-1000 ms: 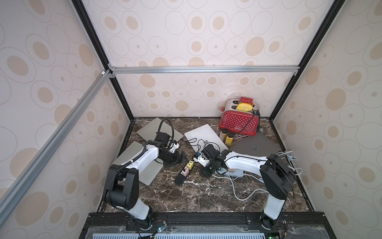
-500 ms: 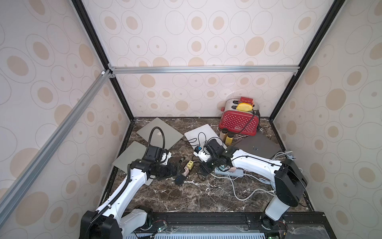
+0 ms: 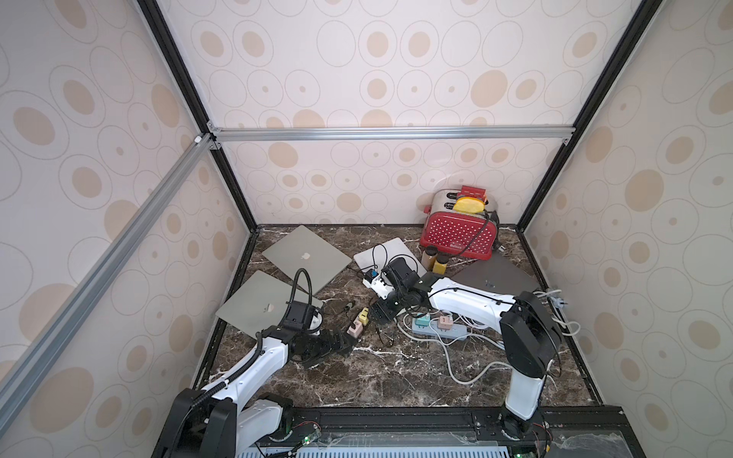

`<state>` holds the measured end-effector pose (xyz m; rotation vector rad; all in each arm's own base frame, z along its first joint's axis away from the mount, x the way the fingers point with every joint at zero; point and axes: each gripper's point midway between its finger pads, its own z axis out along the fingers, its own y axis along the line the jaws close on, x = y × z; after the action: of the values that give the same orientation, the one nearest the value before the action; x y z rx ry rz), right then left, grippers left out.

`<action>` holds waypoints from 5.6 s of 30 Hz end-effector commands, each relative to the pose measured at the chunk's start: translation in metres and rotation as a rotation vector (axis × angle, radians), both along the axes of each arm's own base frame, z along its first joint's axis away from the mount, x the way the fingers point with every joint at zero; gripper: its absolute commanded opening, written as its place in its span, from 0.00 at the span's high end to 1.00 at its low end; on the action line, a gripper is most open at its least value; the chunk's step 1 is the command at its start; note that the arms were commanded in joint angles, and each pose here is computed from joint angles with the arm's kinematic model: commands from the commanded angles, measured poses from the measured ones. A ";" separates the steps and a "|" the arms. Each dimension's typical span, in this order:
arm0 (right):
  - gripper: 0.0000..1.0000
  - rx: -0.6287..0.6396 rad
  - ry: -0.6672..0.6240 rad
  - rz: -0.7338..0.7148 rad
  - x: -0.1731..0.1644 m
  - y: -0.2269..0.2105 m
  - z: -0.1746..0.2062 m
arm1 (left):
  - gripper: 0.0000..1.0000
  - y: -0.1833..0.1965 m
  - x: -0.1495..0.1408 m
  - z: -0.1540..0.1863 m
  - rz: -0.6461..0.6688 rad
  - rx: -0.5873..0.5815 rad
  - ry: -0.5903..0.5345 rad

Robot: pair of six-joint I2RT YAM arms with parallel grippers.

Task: Unplug the laptop charger
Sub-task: Remove the plug from the socket, then place the plug at the center of the board, then remove the charging cable from the laptop.

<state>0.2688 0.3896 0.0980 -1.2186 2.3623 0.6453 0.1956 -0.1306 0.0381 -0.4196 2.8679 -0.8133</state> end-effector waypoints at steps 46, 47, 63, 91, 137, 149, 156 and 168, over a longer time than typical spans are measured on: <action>0.31 0.091 0.008 0.135 -0.011 0.044 -0.018 | 0.22 0.033 0.031 0.002 0.013 0.271 -0.048; 0.31 0.086 0.003 0.133 -0.011 0.044 -0.019 | 0.23 0.034 0.031 0.001 0.015 0.275 -0.049; 0.40 0.051 -0.063 0.099 -0.013 0.050 -0.026 | 0.43 0.033 0.025 -0.017 0.003 0.273 -0.010; 0.83 -0.014 -0.200 -0.068 0.002 0.026 0.025 | 0.51 0.031 0.016 -0.026 -0.002 0.255 0.016; 0.47 -0.179 0.082 -0.105 -0.027 -0.038 -0.055 | 0.08 0.050 0.026 0.069 0.078 0.287 -0.258; 0.28 -0.083 -0.013 -0.100 -0.003 -0.025 0.004 | 0.05 0.066 0.052 0.133 0.035 0.430 -0.393; 0.27 0.021 -0.129 -0.088 0.075 -0.027 0.073 | 0.01 0.053 0.123 0.156 0.033 0.333 -0.445; 0.26 0.055 -0.151 0.056 0.196 0.045 0.028 | 0.01 0.062 0.240 0.111 -0.016 0.369 -0.298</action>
<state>0.4859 0.4358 0.1644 -1.1558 2.0835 0.5394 0.4267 -0.0817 0.1556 -0.2050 2.6310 -0.3104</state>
